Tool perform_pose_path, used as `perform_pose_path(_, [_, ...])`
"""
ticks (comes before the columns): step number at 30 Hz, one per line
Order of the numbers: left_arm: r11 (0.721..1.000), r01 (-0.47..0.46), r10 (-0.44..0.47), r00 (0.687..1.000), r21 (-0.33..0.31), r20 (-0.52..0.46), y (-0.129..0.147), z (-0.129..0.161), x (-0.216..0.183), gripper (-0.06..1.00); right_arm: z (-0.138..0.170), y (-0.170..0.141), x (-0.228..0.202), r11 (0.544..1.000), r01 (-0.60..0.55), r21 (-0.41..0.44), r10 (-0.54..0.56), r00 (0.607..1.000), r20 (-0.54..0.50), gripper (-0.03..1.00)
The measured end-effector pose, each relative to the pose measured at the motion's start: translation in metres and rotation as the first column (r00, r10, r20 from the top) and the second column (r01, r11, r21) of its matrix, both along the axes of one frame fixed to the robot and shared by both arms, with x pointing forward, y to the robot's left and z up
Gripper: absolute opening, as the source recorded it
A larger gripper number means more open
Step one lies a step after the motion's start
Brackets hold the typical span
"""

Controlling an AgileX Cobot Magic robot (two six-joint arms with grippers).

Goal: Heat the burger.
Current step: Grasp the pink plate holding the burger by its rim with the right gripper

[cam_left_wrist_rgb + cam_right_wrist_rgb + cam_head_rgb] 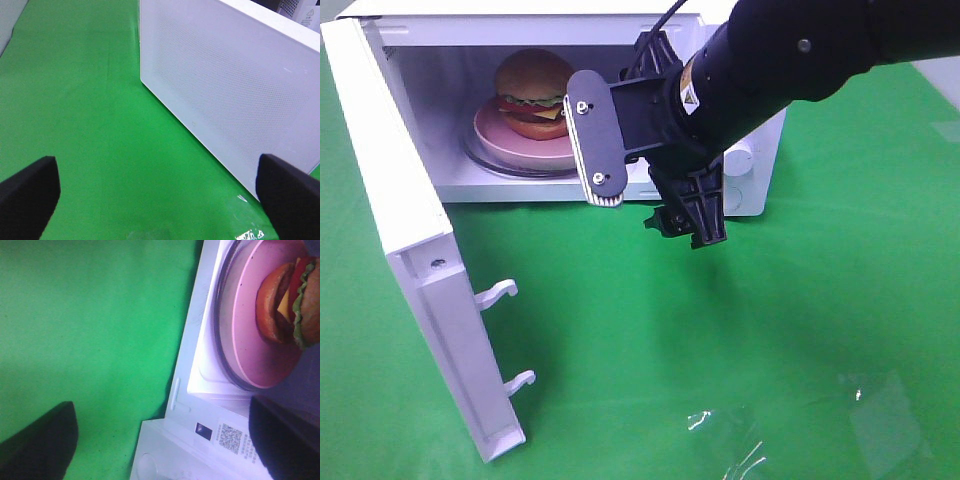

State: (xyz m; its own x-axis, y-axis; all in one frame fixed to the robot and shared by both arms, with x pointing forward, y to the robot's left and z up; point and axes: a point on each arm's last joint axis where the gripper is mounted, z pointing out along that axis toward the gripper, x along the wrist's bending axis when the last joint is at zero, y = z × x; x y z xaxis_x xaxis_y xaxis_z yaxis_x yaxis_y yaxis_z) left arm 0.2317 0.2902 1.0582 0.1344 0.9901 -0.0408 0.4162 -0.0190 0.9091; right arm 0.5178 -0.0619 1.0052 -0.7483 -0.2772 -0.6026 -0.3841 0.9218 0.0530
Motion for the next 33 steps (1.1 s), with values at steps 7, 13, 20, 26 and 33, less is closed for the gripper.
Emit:
perform_pose_path(7, [1.000, 0.000, 0.000, 1.000, 0.000, 0.000, 0.000, 0.000, 0.000, 0.99, -0.007, 0.013, 0.018, 0.999, -0.009, -0.031, 0.010, 1.000, 0.029, 0.87])
perform_pose_path(13, [1.000, 0.000, 0.000, 1.000, 0.000, 0.000, 0.000, 0.000, 0.000, 0.99, -0.012, 0.024, 0.032, 0.999, 0.010, -0.032, -0.008, 0.999, 0.043, 0.86])
perform_pose_path(20, [1.000, 0.000, 0.000, 1.000, 0.000, 0.000, 0.000, 0.000, 0.000, 0.99, -0.023, 0.038, 0.048, 0.999, 0.020, -0.034, -0.019, 0.999, 0.044, 0.85])
perform_pose_path(26, [1.000, 0.000, 0.000, 1.000, 0.000, 0.000, 0.000, 0.000, 0.000, 0.99, -0.031, 0.046, 0.062, 0.999, 0.030, -0.030, -0.028, 0.999, 0.045, 0.84])
perform_pose_path(33, [1.000, 0.000, 0.000, 1.000, 0.000, 0.000, 0.000, 0.000, 0.000, 0.99, -0.044, 0.050, 0.079, 0.998, 0.048, -0.033, -0.046, 0.998, 0.041, 0.83])
